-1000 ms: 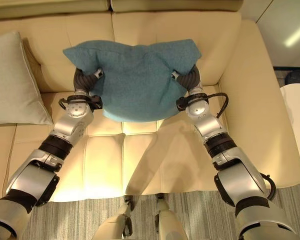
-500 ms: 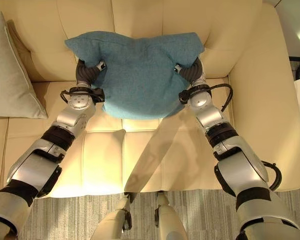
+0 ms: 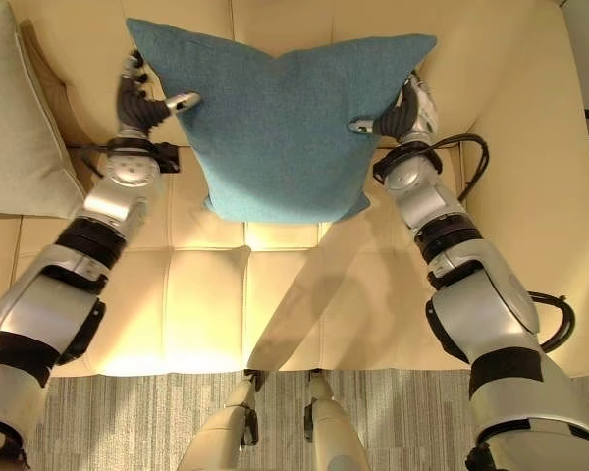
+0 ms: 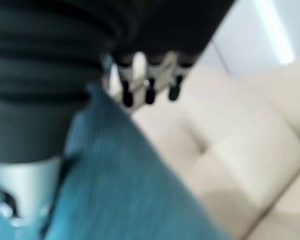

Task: Pick up all the scattered cushions and arrange them neatly on the sofa.

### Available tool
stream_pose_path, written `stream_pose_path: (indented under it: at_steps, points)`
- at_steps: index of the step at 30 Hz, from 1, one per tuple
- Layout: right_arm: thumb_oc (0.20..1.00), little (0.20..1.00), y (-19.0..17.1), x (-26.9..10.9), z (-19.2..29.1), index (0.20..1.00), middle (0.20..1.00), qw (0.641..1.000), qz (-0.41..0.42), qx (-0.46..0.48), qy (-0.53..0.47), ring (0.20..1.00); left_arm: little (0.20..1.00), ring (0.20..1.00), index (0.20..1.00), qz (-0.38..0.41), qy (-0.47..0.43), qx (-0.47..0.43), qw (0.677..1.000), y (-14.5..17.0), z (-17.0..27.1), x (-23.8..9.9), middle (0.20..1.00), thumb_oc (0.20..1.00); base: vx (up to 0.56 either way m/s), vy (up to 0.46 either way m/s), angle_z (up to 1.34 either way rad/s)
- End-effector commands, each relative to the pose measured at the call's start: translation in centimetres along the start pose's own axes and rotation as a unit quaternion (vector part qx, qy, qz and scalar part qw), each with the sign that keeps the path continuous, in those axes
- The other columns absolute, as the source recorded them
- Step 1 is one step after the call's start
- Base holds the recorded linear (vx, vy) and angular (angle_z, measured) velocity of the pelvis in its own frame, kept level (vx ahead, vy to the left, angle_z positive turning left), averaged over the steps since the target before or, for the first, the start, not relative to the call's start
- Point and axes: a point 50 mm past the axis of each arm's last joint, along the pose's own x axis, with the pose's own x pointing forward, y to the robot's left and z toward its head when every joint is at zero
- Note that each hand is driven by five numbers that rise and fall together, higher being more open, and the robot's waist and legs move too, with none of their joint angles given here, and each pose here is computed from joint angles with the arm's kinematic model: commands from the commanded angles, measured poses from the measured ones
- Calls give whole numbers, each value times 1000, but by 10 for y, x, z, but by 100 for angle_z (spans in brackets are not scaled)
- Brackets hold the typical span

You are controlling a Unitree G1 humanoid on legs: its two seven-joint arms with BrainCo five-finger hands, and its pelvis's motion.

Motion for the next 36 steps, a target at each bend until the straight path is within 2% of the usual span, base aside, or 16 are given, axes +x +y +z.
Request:
stream_pose_path:
  at_steps: [1, 6, 12, 16, 18, 19, 20, 22, 23, 26, 27, 28, 30, 32, 35, 36]
  points:
    - [1000, 1000, -55, 17, -4, 1000, 1000, 995, -96, 13, 6, 1000, 1000, 1000, 1000, 32, -49, 12, 998, 19, 27, 14, 1000, 1000, 31, -3, 2]
    - [1000, 1000, -76, 4, -42, 1000, 1000, 995, -97, 4, 36, 1000, 1000, 1000, 1000, 24, -52, 29, 998, 41, 12, 7, 1000, 1000, 46, -9, 8]
    - [1000, 1000, -67, -32, -91, 1000, 1000, 996, -48, 12, 77, 1000, 1000, 1000, 1000, -7, -26, -3, 1000, 48, -27, -23, 1000, 1000, 55, -19, 1]
    - [1000, 1000, -34, -84, -131, 1000, 1000, 991, 20, 38, 125, 1000, 1000, 1000, 1000, -49, 29, -51, 997, 41, -74, -72, 1000, 1000, 49, -22, -4]
    - [1000, 1000, -4, -162, -182, 1000, 1000, 967, 103, 65, 223, 1000, 1000, 1000, 1000, -86, 166, -51, 981, 47, -147, -150, 1000, 1000, 9, -34, -6]
    - [1000, 1000, -4, -162, -183, 1000, 1000, 967, 103, 65, 223, 1000, 1000, 1000, 1000, -86, 166, -51, 981, 47, -147, -150, 1000, 1000, -49, -15, -5]
    - [1000, 1000, 0, -193, -203, 1000, 1000, 952, 142, 42, 267, 1000, 1000, 1000, 1000, -95, 239, -34, 966, 56, -177, -185, 1000, 1000, -40, -2, -3]
    - [1000, 1000, 6, -210, -212, 1000, 1000, 942, 152, 50, 295, 1000, 1000, 1000, 1000, -96, 277, -23, 956, 61, -192, -203, 1000, 1000, -45, -1, -3]
    - [1000, 1000, 13, -245, -231, 1000, 1000, 917, 186, 39, 350, 1000, 1000, 1000, 1000, -128, 353, 35, 926, 69, -222, -243, 1000, 1000, -51, 3, -7]
    - [1000, 1000, 25, -294, -251, 1000, 1000, 875, 240, 11, 420, 1000, 1000, 1000, 1000, -135, 476, 82, 865, 84, -258, -304, 1000, 1000, -51, 2, -7]
    - [1000, 1000, 25, -294, -251, 1000, 1000, 875, 240, 11, 419, 1000, 1000, 1000, 1000, -135, 476, 82, 865, 84, -258, -305, 1000, 1000, -45, -5, -3]
    - [1000, 1000, 32, -321, -258, 1000, 1000, 849, 241, 33, 470, 1000, 1000, 1000, 1000, -136, 536, 100, 827, 89, -271, -337, 1000, 1000, -52, 1, -2]
    - [1000, 1000, 35, -336, -261, 1000, 1000, 834, 262, 16, 486, 1000, 1000, 1000, 1000, -149, 561, 134, 803, 94, -277, -351, 1000, 1000, -45, 7, 7]
    - [1000, 1000, 39, -369, -268, 1000, 1000, 794, 297, -6, 530, 1000, 1000, 1000, 1000, -171, 613, 185, 749, 104, -285, -383, 1000, 1000, -24, 27, 7]
    - [1000, 1000, 40, -388, -270, 1000, 1000, 769, 306, -7, 561, 1000, 1000, 1000, 1000, -181, 629, 199, 729, 105, -286, -397, 1000, 1000, -4, 17, 0]
    - [1000, 1000, 40, -409, -271, 1000, 1000, 743, 318, -13, 589, 1000, 1000, 1000, 1000, -180, 647, 205, 712, 108, -287, -409, 1000, 1000, -21, 54, 0]
